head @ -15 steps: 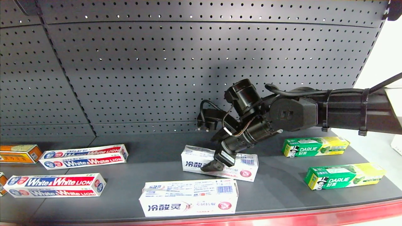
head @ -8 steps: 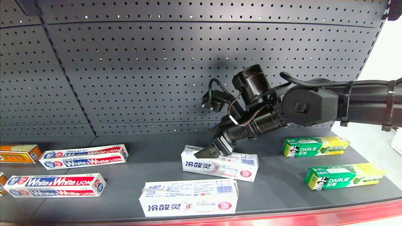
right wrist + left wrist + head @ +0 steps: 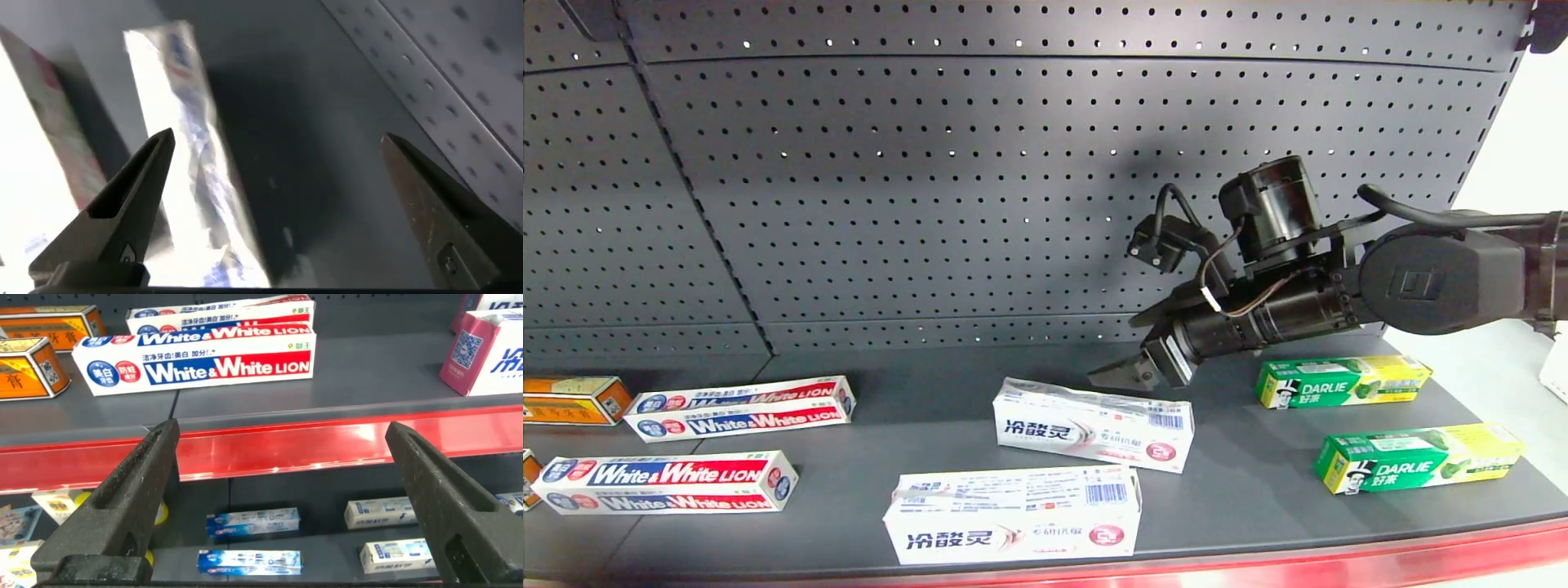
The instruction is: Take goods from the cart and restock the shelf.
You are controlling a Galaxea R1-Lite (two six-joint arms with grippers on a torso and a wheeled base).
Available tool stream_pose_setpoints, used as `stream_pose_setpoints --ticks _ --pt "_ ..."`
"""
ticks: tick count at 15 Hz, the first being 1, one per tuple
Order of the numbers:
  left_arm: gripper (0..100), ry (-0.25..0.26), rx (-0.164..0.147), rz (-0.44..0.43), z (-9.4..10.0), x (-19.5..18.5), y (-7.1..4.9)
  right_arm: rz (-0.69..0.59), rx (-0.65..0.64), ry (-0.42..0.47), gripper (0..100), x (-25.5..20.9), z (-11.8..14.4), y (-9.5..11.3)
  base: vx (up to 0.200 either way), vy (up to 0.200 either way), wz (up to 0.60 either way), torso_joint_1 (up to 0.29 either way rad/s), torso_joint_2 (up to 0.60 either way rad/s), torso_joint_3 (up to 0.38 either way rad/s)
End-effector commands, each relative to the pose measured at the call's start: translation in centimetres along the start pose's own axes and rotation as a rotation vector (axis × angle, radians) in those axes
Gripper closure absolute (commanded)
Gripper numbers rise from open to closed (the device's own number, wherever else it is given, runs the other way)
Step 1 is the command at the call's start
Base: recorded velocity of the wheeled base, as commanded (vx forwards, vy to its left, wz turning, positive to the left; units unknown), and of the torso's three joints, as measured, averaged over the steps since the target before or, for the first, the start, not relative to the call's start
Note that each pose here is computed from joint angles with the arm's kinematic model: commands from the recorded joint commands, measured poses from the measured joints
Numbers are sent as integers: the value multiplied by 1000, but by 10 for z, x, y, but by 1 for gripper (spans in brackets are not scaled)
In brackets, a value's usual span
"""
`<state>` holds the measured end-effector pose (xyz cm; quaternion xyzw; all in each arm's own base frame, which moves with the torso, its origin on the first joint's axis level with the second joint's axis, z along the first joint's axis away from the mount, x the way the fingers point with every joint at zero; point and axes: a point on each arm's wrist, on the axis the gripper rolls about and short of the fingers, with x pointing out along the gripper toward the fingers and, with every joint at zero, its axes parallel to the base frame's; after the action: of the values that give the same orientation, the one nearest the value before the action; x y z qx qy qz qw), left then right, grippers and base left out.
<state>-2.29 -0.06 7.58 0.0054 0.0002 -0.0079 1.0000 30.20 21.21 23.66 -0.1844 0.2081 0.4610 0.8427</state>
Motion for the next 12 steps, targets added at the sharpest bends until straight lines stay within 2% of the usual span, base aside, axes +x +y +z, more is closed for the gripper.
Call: stream_pose_setpoints --ticks 1,5,11,12 --pt "0 0 0 0 0 0 0 -11 3 0 0 -3 -4 -1 0 0 0 0 0 0" --pt "0 0 0 0 0 0 0 -10 5 9 0 0 -8 0 0 0 0 0 0 0" --pt "0 0 0 0 0 0 0 -91 -13 -29 0 -57 -8 6 0 0 0 0 0 0" --pt "0 0 0 0 0 0 0 -108 -23 -41 0 -83 -14 16 0 0 0 0 0 0"
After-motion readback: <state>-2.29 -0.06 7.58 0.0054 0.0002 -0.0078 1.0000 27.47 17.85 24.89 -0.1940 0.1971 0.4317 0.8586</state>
